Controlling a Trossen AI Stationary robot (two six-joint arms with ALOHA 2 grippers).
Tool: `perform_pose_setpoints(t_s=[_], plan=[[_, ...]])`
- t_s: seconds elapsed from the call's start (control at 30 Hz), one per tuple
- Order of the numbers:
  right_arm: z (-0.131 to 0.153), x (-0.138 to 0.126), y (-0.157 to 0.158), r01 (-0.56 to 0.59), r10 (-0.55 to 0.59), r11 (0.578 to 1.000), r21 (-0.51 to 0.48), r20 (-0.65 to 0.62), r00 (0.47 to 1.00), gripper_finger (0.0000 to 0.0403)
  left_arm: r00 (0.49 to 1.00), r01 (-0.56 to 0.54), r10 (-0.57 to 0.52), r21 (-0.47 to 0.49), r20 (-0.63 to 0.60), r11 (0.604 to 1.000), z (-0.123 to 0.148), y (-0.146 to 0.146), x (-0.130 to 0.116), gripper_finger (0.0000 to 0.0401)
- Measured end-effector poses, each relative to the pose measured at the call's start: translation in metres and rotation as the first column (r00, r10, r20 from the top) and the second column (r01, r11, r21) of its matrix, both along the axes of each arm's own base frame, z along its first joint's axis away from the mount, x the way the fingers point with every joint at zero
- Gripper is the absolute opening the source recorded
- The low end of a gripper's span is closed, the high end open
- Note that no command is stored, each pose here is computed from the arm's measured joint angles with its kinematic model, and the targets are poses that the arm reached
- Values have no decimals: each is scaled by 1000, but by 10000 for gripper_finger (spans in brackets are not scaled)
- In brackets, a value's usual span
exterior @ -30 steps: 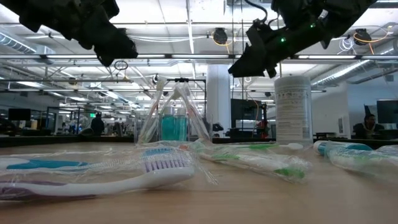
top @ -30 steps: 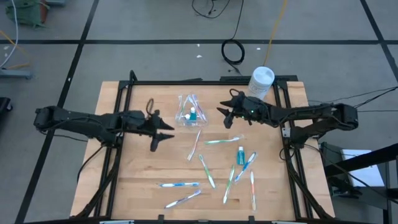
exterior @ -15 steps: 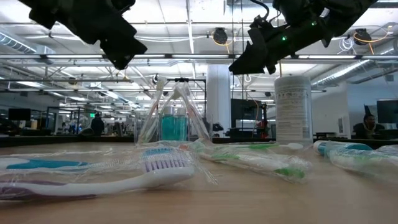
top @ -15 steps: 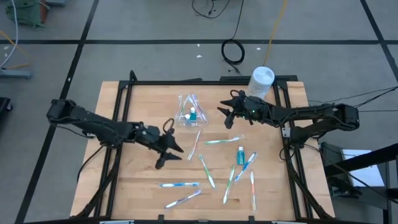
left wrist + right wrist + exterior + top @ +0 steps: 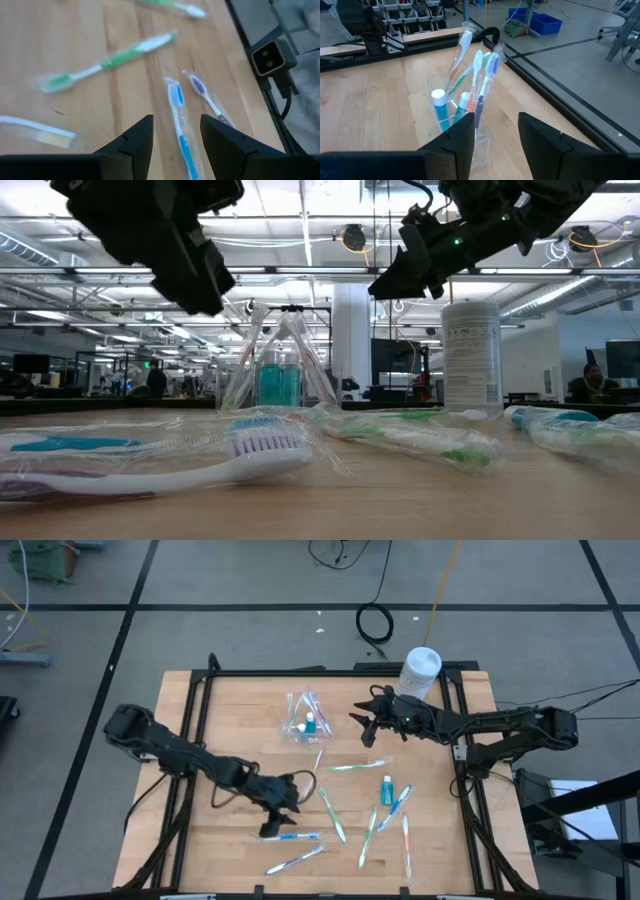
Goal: Pick & Place toothbrushing station
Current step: Put the blue toothbrush into the transparent organizer
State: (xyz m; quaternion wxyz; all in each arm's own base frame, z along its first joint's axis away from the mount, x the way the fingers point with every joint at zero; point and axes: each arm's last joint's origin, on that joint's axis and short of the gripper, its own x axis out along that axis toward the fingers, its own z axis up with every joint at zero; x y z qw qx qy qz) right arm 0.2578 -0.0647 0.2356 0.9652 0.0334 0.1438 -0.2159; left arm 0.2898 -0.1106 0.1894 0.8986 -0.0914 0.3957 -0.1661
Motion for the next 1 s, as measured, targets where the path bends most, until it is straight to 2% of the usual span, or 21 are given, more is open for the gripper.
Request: perform_pose_setpoints(t_s=[0.27, 0.4, 0.5, 0.6, 0.7, 0.93, 1.0], plan=[[-1, 2, 11, -29, 29, 999, 36, 8, 1000, 141, 984, -112, 103, -60, -143, 992, -28, -16, 25, 170], [-3, 3, 16, -46, 46, 997, 54, -5, 999, 141, 970, -141, 126, -59, -209, 988, -47, -23, 32, 170], [-3, 3, 20, -60, 61, 997, 55, -8, 998, 141, 960, -138, 107, -104, -258, 985, -54, -30, 37, 170], [-3, 4, 23, -72, 73, 996, 55, -7, 997, 141, 957, -146, 105, -136, -270, 980, -54, -35, 41, 170], [-3, 4, 25, -80, 81, 995, 52, -8, 997, 141, 955, -146, 106, -129, -276, 981, -55, -38, 39, 170], [-3, 4, 25, -80, 81, 995, 52, -8, 997, 141, 968, -81, 60, -79, -243, 994, -63, -37, 42, 170], [-3, 4, 26, -81, 82, 995, 52, -8, 997, 141, 971, -49, 25, -94, -238, 994, -69, -36, 46, 170]])
